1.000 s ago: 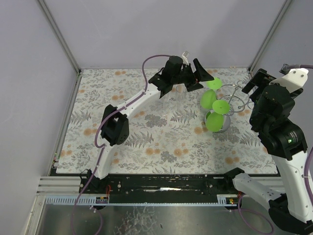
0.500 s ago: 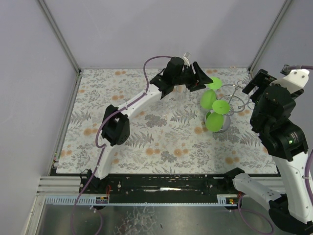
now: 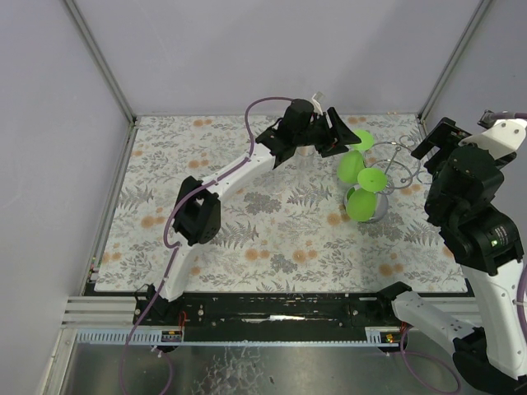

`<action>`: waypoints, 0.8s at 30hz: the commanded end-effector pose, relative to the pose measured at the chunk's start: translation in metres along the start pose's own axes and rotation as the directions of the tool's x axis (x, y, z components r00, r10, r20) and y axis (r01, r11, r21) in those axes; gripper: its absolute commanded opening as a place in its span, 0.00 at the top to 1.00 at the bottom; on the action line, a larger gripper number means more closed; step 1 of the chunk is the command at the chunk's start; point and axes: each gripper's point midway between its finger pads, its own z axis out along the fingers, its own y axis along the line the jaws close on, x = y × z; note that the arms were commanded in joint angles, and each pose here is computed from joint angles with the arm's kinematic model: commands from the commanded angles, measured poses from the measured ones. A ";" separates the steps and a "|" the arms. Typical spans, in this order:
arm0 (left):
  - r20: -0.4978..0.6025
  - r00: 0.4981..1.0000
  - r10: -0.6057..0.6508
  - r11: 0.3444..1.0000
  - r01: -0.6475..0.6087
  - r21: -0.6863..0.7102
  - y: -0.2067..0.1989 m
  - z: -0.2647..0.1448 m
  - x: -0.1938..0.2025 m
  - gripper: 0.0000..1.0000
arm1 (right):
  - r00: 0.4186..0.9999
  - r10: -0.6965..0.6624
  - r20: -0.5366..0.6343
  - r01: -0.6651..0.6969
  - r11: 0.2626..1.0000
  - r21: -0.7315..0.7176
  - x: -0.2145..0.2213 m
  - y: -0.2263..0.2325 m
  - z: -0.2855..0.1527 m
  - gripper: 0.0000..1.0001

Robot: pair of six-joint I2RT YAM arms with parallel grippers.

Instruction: Take the wine glass off the wine glass rack

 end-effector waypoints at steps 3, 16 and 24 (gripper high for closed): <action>0.030 0.999 0.020 1.000 -0.020 -0.002 0.002 0.008 -0.006 0.44 | 0.999 0.047 0.026 -0.047 0.999 -0.006 -0.014 -0.002 -0.004 0.14; 0.079 0.997 0.024 1.000 -0.023 -0.012 0.007 0.012 -0.020 0.53 | 0.998 0.054 0.024 -0.053 0.999 -0.007 -0.013 -0.002 -0.005 0.15; 0.087 0.996 0.018 1.000 -0.017 -0.016 0.008 0.010 -0.025 0.60 | 0.998 0.053 0.017 -0.052 0.999 -0.014 -0.010 0.002 -0.002 0.16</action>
